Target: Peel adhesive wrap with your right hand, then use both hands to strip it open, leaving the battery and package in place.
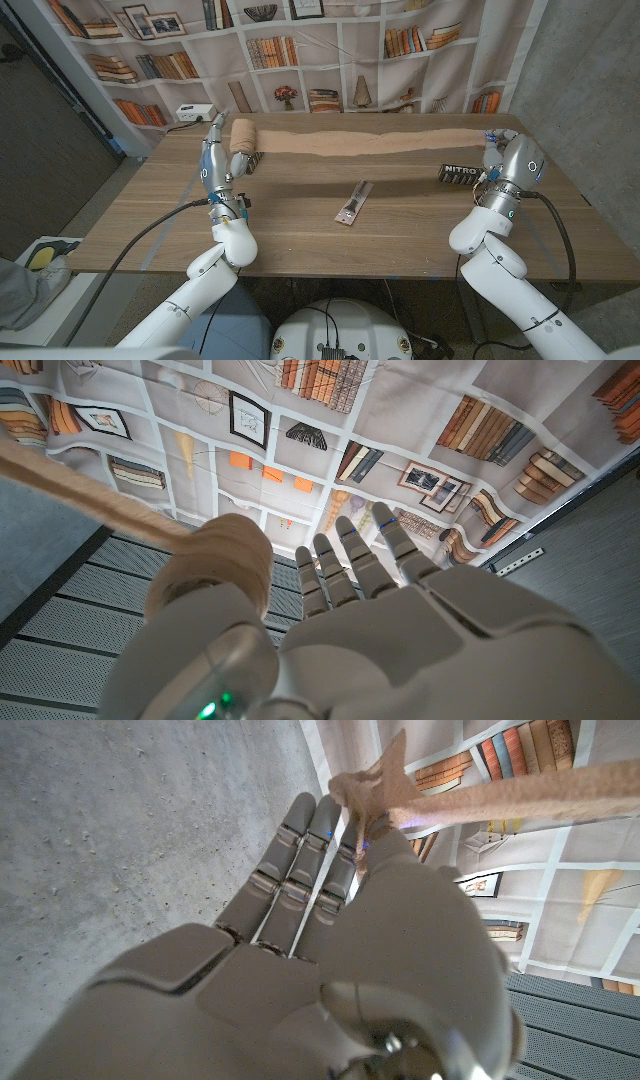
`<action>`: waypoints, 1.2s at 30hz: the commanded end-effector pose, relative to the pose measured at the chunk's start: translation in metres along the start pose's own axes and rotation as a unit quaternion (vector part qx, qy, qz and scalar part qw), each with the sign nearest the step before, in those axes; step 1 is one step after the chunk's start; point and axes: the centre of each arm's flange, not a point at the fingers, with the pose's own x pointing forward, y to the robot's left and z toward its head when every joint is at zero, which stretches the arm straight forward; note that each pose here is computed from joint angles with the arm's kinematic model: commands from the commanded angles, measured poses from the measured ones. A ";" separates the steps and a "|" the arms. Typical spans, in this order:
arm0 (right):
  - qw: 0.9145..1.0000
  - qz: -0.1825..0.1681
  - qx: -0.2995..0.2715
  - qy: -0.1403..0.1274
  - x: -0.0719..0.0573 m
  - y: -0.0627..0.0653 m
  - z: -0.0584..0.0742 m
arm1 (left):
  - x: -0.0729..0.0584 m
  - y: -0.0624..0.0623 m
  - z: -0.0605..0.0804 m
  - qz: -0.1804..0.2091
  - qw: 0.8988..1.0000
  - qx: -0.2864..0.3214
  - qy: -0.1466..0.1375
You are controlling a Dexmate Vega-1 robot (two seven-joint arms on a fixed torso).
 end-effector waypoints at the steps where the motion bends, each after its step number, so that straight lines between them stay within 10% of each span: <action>1: 1.000 -0.004 -0.009 0.021 0.007 -0.009 -0.016 | 0.002 0.005 -0.001 0.011 0.999 -0.028 0.015; 36: 0.998 -0.002 -0.010 0.067 0.027 -0.010 -0.041 | -0.006 0.030 -0.023 0.010 0.999 -0.036 0.030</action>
